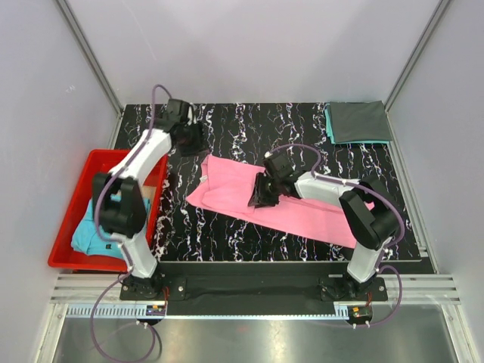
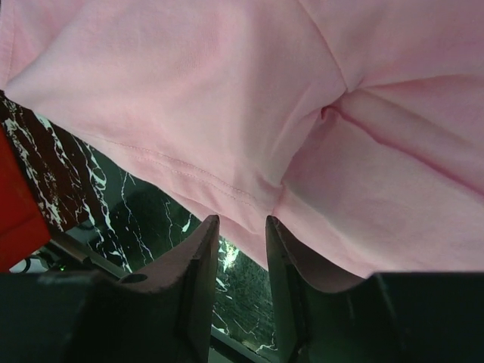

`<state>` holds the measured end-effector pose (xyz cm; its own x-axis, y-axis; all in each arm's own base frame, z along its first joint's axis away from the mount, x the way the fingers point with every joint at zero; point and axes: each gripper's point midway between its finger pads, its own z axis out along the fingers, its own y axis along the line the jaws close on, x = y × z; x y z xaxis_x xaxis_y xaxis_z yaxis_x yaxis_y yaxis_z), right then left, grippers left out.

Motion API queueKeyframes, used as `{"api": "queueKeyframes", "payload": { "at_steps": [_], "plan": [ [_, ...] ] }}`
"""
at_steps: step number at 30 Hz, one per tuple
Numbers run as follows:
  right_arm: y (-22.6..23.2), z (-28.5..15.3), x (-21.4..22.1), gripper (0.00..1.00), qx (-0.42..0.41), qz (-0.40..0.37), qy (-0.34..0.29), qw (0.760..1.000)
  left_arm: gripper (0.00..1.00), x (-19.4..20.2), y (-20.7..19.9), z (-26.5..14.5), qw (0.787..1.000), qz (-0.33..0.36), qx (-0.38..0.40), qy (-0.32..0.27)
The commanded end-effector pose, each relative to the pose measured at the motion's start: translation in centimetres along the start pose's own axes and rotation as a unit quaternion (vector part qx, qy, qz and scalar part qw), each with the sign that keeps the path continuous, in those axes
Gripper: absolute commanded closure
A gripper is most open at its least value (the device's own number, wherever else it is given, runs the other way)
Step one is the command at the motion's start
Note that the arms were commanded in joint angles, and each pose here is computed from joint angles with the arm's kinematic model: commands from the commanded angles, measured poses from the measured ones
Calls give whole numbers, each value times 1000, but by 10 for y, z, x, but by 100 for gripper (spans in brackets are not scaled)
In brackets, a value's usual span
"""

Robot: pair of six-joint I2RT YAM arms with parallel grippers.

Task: Fold and stack the t-shirts
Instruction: Fold the tshirt

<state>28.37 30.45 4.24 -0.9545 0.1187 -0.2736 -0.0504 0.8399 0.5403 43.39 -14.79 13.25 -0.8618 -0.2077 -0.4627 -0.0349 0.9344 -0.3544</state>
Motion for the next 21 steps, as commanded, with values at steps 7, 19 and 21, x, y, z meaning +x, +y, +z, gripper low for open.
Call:
{"api": "queueKeyframes", "payload": {
  "at_steps": [7, 19, 21],
  "plan": [
    [-6, 11, 6, 61, 38, 22, -16, 999, 47, 109, 20, -42, 997, -7, 45, 62],
    [-9, 19, 11, 63, 43, 43, -9, 998, 46, 151, 30, -26, 994, -15, 68, 87],
    [-9, 19, 10, 66, 41, 45, -10, 998, 46, 149, 31, -23, 994, -7, 66, 88]
  ]
}}
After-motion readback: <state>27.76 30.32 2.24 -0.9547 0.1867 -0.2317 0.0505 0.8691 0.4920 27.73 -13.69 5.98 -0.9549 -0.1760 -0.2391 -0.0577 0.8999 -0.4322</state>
